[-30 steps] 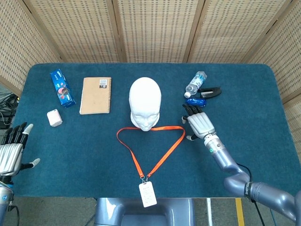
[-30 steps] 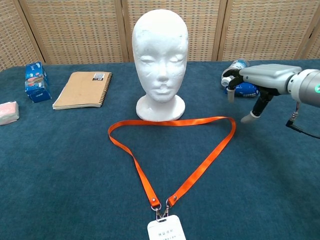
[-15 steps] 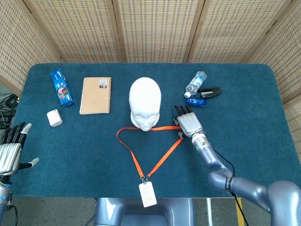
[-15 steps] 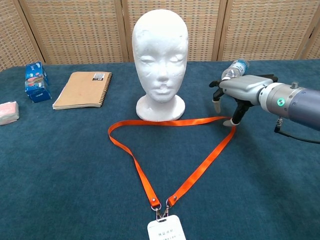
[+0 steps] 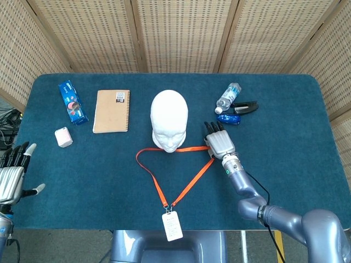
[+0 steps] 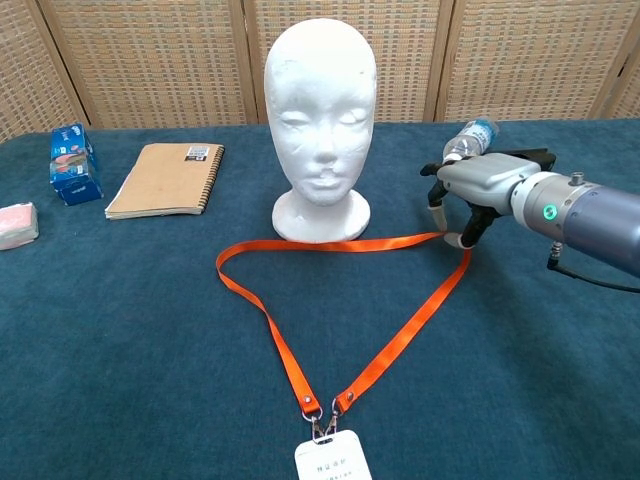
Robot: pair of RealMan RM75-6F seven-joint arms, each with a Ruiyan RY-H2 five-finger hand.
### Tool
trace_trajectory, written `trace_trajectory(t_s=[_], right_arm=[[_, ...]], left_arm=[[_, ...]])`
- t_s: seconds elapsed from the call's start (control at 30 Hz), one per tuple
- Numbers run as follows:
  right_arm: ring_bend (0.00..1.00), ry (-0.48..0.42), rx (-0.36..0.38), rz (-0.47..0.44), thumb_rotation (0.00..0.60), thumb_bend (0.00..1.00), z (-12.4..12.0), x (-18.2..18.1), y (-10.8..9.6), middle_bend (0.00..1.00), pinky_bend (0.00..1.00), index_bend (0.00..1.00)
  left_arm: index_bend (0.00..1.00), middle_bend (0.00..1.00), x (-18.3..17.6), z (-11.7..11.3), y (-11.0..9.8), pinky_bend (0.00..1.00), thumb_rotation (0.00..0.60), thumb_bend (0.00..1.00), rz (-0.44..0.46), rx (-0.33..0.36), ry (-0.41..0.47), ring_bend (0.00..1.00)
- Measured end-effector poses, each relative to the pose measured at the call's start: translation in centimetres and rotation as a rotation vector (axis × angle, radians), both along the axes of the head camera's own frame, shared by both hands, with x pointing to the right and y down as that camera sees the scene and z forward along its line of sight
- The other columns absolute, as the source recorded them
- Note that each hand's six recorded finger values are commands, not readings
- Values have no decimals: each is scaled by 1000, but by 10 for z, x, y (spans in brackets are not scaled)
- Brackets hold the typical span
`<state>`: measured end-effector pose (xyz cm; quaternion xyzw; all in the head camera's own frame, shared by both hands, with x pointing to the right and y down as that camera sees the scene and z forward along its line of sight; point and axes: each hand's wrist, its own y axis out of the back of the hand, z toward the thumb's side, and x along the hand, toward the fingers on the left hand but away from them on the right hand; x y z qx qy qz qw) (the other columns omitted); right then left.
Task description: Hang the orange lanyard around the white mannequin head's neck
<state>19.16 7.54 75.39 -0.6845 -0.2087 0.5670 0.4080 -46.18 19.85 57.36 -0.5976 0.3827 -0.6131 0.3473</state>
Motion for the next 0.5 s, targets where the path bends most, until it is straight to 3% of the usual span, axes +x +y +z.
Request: trace_trajectory(t_s=[0.17,0.5], right_arm=[[0,0,12,-4,600,705,1,0,0,14,0,609],[0,-34,25,-29,600,710,-4,-1,5,48,0,679]], left_arm=[[0,0,0,1,0,0,600,0,0,-2,-2,0],[0,0,1,8,0,0,600,0,3,-23,3,0]])
